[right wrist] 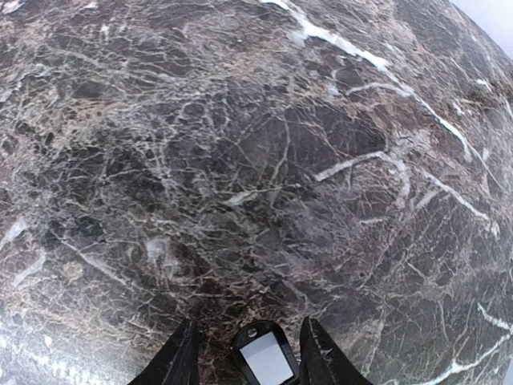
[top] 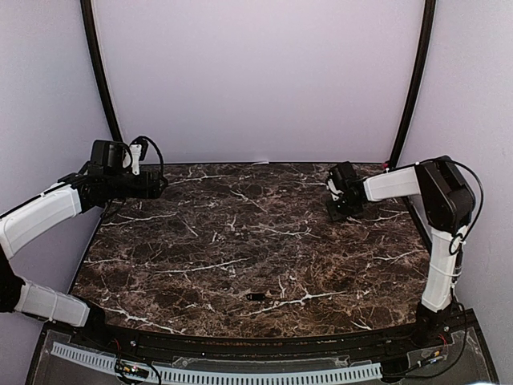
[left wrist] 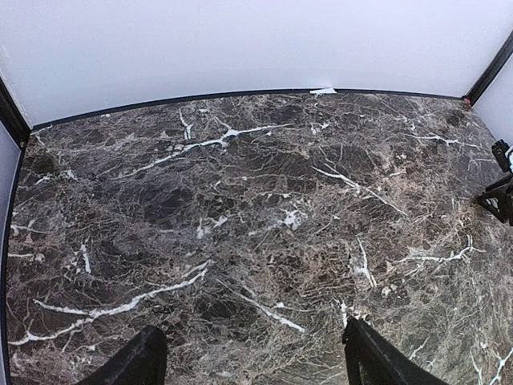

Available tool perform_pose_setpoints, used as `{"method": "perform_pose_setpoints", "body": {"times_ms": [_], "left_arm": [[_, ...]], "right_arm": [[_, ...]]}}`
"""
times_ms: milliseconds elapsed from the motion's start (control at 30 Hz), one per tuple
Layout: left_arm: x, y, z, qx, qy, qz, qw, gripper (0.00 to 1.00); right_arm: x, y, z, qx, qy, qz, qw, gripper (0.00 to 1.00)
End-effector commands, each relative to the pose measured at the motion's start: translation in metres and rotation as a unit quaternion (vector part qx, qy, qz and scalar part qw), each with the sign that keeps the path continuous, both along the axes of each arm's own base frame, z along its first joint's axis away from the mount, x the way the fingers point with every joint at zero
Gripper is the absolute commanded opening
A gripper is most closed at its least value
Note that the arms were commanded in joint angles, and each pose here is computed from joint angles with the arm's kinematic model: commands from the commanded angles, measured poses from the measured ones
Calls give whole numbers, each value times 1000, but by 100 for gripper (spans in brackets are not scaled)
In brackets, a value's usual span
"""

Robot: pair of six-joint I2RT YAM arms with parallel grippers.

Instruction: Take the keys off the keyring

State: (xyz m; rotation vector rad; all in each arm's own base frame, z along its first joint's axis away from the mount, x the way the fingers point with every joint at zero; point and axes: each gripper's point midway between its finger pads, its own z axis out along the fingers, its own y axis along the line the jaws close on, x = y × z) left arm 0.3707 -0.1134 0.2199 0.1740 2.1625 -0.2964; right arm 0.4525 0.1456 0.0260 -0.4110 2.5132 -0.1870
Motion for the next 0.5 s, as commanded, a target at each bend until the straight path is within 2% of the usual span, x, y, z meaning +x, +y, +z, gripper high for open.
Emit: {"method": "perform_pose_setpoints", "body": {"times_ms": [0,267,400,467], "left_arm": [[-4,1,0,5,-2,-3,1000,78],[-7,-1,6,-3,-10,-8,1000,78],[-7,-1,8,-5,-12,-9,1000,78],[-8,-1,8,-5,-13,-9,1000,78]], "right_arm": [[-22,-32,-27,-71,38,-41,996,41],[-24,-38,-31,-80,27,-53,995,36],[-24,-39,-37,-102,28,-50,993,30],[-22,-38,-37,-105,23,-47,993,24]]}}
